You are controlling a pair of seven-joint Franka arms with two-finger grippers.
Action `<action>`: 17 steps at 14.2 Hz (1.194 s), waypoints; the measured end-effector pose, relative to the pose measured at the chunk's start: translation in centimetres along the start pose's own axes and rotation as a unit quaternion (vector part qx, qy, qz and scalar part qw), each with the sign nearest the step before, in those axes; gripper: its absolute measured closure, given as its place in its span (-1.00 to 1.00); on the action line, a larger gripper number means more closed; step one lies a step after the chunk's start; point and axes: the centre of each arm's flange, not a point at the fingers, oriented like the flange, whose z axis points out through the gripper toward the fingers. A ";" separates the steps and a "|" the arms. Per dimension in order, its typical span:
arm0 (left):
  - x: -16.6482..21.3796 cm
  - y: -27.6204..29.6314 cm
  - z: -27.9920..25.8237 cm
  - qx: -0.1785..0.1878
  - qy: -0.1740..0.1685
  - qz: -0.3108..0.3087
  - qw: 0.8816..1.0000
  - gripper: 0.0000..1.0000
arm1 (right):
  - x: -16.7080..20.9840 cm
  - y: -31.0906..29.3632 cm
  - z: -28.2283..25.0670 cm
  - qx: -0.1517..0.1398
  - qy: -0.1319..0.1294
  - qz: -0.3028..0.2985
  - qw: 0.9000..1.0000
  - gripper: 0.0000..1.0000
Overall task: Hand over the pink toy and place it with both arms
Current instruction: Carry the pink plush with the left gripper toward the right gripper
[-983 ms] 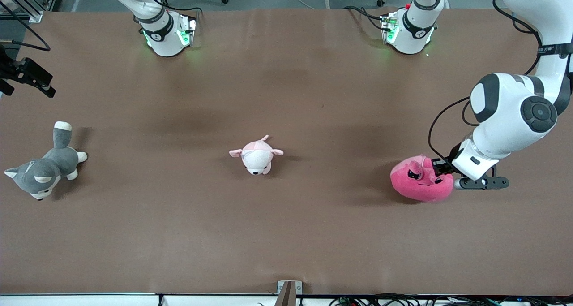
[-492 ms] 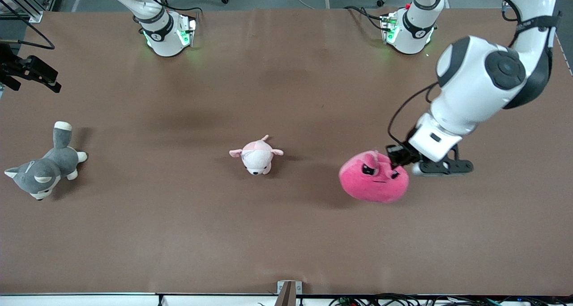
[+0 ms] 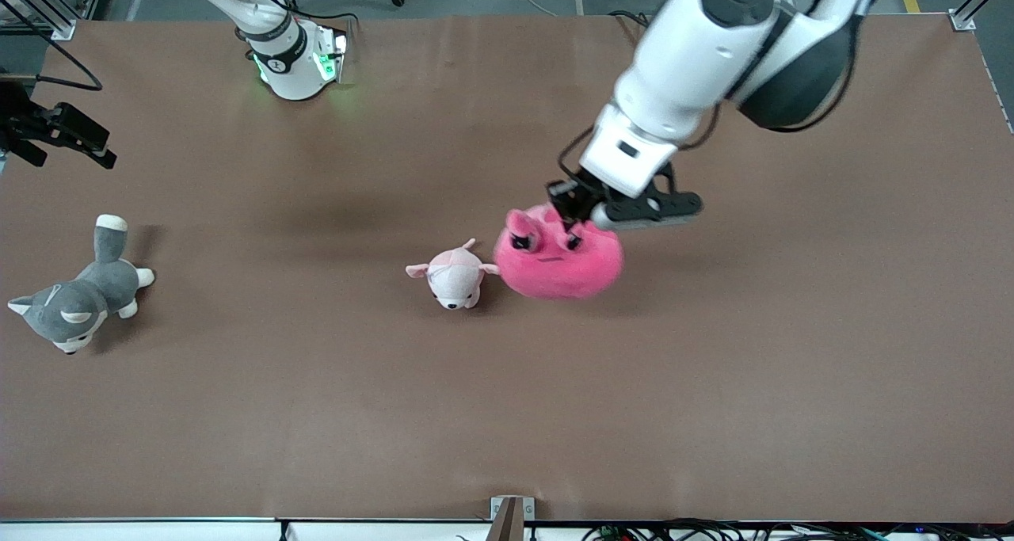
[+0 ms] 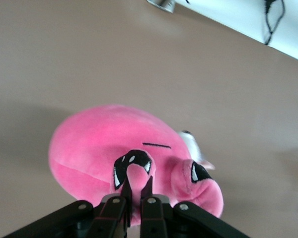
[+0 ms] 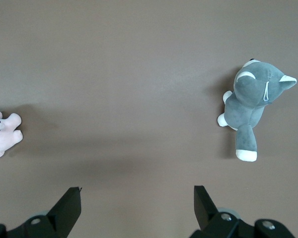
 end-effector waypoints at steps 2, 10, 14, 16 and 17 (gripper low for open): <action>-3.1 3.1 0.4 -0.014 -0.013 -0.020 1.000 0.82 | -0.2 -0.2 0.2 0.003 -0.012 -0.002 1.000 -1.00; -12.6 11.7 3.1 -0.092 -0.049 -0.108 0.989 0.82 | -0.2 -5.0 0.5 0.108 -0.034 -0.023 0.993 -0.95; -13.5 13.3 6.2 -0.137 -0.060 -0.160 0.976 0.82 | 0.6 -8.7 2.5 0.155 -0.059 -0.042 0.985 -0.74; -14.1 13.8 6.7 -0.149 -0.065 -0.180 0.970 0.82 | 1.0 -10.3 3.4 0.186 -0.072 -0.046 0.979 -0.64; -14.3 14.0 6.6 -0.153 -0.066 -0.185 0.969 0.82 | 1.1 -10.9 3.8 0.198 -0.077 -0.048 0.976 -0.58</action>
